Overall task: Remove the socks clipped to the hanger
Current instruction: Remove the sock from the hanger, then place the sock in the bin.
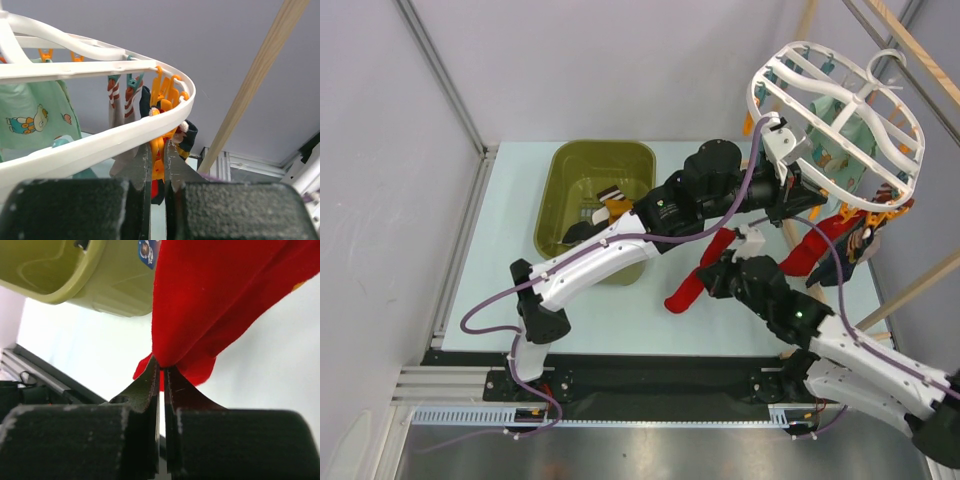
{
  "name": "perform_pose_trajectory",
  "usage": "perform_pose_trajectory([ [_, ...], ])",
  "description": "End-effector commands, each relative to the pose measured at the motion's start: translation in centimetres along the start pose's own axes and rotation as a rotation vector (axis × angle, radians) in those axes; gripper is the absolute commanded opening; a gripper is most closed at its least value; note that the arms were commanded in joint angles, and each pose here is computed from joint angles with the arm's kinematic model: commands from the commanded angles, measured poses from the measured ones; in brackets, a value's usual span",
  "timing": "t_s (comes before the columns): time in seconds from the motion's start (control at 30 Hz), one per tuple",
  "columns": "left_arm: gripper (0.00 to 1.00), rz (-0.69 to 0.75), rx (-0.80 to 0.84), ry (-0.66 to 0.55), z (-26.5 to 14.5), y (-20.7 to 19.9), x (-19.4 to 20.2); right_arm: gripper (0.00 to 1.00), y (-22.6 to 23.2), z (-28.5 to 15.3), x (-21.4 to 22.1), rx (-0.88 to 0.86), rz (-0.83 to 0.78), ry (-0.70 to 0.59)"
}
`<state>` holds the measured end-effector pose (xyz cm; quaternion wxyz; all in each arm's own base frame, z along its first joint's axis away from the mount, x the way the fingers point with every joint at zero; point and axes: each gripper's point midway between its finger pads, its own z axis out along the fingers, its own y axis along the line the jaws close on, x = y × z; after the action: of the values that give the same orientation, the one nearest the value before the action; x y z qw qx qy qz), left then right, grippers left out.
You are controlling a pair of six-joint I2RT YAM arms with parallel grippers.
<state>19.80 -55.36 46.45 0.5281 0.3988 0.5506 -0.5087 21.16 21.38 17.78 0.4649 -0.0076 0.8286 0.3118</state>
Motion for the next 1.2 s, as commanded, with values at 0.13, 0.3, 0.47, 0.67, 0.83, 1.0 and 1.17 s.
perform_pose_trajectory([
  [0.13, 0.0, 0.004, 0.065, -0.098, -2.8, -2.4, -5.7, 0.0, 5.4, 5.4, -6.0, -0.089, -0.031, -0.135],
  [0.3, 0.0, -0.005, 0.073, -0.11, -2.8, -2.5, -6.0, 0.0, 6.5, 7.9, -10.7, -0.109, -0.034, -0.253],
  [0.47, 0.0, -0.018, 0.089, -0.131, -2.9, -3.0, -6.7, 0.0, 8.5, 9.8, -15.9, -0.156, -0.044, -0.386],
  [0.67, 0.0, -0.039, 0.115, -0.141, -2.6, -3.3, -6.7, 0.0, 12.0, 10.7, -19.3, -0.313, -0.038, -0.486],
  [0.83, 0.0, -0.052, 0.118, -0.14, -2.3, -3.1, -6.3, 0.0, 15.9, 12.5, -18.8, -0.483, -0.031, -0.443],
  [1.0, 0.0, -0.06, 0.114, -0.141, -2.2, -2.9, -6.2, 0.02, 18.2, 17.2, -14.2, -0.486, -0.073, -0.256],
  [1.17, 0.0, -0.068, 0.09, -0.123, -2.8, -2.0, -6.0, 0.58, 15.1, 19.3, -10.7, -0.331, -0.12, -0.141],
])
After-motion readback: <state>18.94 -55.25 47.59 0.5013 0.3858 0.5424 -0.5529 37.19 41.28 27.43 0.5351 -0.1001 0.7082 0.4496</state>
